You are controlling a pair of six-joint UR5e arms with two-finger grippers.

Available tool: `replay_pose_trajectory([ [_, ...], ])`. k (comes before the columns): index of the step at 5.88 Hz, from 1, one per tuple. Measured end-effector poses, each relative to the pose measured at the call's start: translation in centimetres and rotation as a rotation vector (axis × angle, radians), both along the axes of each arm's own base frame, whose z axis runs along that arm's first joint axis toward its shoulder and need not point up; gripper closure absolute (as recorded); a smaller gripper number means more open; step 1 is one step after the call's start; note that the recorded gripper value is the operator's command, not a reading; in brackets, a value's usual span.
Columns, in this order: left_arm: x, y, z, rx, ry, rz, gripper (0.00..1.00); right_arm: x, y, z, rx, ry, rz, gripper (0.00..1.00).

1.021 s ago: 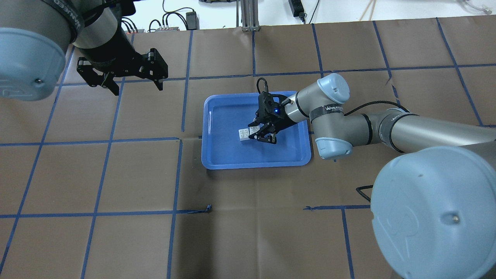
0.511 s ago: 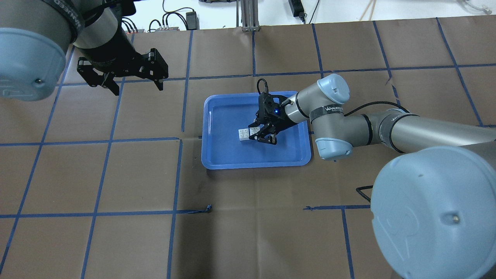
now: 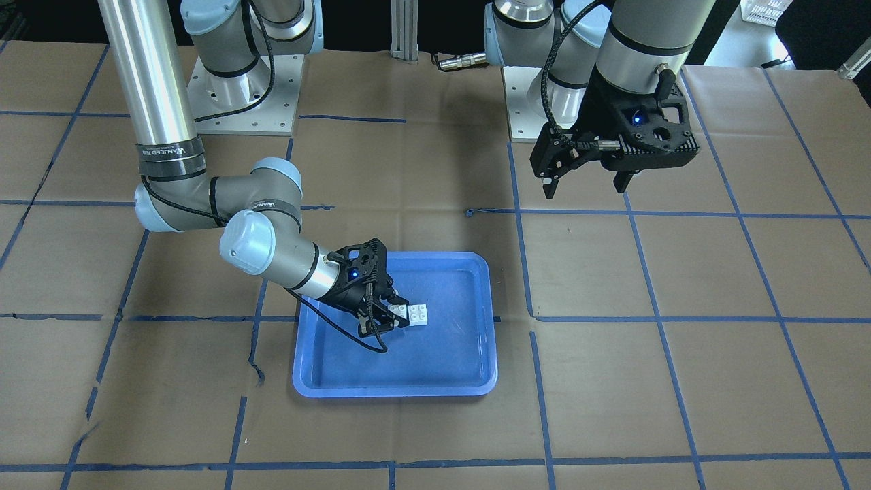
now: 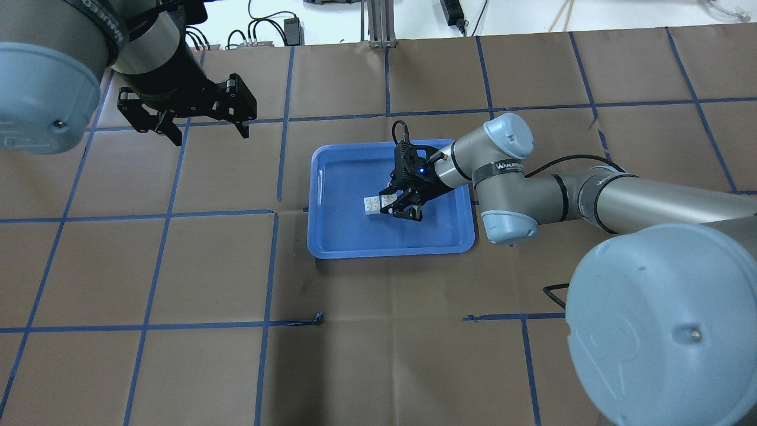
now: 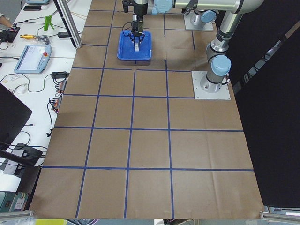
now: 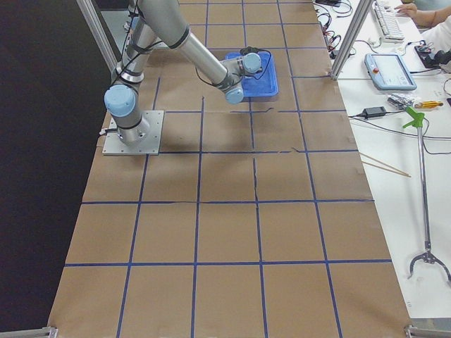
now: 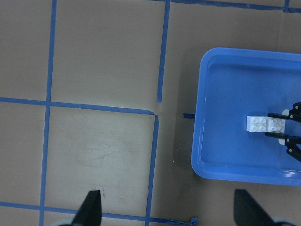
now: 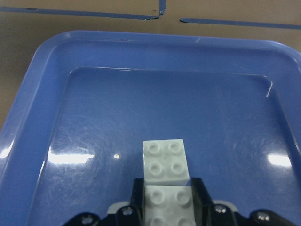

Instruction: Assemble white blocks and place on blue tray

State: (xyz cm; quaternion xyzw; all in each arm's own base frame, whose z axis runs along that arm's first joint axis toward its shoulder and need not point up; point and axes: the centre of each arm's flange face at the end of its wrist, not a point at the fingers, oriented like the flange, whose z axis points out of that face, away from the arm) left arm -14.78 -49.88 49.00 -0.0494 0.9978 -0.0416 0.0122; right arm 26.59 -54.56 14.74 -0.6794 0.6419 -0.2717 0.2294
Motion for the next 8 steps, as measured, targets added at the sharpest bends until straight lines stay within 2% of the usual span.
replay_pose_trajectory([
  [8, 0.14, -0.05, 0.01, -0.001, 0.000, 0.003, 0.01, 0.11, 0.07, -0.03, 0.002, -0.001, 0.003, 0.67],
])
